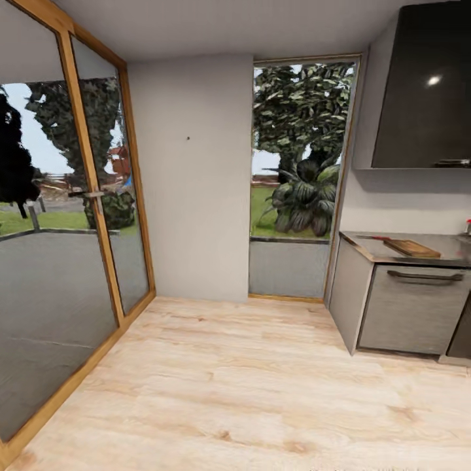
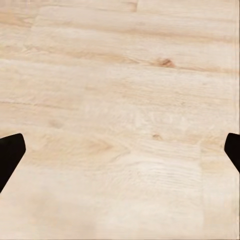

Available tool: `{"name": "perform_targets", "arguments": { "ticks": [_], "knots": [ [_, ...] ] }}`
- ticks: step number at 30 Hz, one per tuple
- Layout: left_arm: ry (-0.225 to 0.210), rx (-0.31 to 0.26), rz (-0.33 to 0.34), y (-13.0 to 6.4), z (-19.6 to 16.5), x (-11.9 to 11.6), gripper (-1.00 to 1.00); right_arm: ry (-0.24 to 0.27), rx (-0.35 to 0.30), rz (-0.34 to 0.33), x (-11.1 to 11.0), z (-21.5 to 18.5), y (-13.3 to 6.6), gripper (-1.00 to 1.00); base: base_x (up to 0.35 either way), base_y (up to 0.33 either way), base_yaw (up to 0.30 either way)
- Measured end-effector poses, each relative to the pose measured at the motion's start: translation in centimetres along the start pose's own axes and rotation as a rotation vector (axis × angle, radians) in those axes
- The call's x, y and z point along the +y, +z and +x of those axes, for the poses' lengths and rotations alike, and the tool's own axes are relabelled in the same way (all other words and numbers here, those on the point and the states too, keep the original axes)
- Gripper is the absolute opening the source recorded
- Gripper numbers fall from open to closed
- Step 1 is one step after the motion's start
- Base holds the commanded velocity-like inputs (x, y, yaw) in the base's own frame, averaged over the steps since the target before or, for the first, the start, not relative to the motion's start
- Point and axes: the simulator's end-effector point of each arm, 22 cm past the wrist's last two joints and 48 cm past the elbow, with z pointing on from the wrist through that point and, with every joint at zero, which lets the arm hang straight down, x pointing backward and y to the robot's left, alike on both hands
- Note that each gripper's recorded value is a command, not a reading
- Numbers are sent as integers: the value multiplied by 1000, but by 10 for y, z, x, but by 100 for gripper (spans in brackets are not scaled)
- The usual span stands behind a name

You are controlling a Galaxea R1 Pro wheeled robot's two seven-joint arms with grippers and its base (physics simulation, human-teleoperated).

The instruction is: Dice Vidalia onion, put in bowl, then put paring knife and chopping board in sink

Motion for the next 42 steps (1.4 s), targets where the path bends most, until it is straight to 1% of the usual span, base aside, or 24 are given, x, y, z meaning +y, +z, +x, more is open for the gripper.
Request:
{"name": "perform_targets", "arguments": {
  "ticks": [10, 27, 42],
  "knots": [
    [-1, -8, 0, 0, -3, 0, 100, 1, -9, 1, 0, -3, 0, 100, 128, -305, -276],
    [-2, -22, -1, 1, -9, 0, 100, 2, -23, -1, 1, -9, 1, 100, 176, -305, -272],
    [0, -24, 0, 1, -9, 0, 100, 3, -25, 0, 1, -10, 1, 100, 191, -305, -23]
  ]
}}
